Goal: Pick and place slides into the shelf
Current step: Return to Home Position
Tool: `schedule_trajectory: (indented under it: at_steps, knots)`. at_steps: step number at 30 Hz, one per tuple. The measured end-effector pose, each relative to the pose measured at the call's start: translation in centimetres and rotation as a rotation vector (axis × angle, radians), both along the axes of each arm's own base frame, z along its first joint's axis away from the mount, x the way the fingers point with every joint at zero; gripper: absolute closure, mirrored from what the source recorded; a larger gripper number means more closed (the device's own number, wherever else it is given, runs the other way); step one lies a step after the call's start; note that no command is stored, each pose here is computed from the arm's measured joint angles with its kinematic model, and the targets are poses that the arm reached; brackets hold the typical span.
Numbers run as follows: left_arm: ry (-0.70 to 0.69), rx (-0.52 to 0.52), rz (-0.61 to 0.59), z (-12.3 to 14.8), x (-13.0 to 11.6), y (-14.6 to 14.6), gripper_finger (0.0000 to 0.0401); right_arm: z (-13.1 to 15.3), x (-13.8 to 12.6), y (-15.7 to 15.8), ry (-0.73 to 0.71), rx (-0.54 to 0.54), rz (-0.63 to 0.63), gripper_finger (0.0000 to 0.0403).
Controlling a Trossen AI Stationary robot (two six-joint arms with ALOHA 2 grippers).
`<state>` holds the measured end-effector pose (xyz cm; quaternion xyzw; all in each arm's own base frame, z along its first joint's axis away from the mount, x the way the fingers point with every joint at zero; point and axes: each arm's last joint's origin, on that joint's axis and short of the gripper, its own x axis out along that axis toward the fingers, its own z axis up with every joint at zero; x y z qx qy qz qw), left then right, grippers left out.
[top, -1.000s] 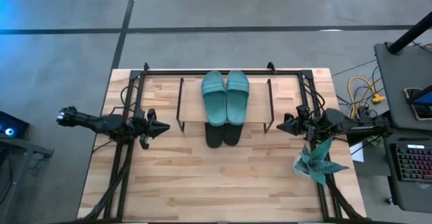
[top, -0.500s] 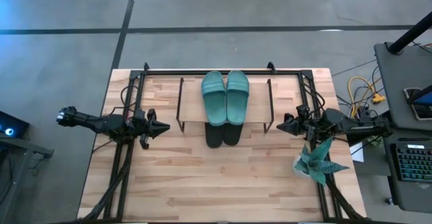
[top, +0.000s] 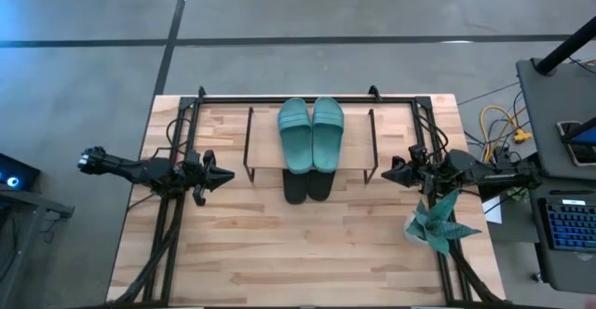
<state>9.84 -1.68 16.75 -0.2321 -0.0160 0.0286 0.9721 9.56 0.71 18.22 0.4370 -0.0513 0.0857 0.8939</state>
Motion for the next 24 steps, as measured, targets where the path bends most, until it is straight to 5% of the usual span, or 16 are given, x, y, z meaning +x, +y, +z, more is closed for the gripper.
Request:
schedule_trajectory:
  at_steps: [24]
  knots:
    - [0.001,0.0,0.0,-0.01,0.01,0.0,0.0379,-0.11,0.1,0.01,0.013,-0.001,0.0,0.0394]
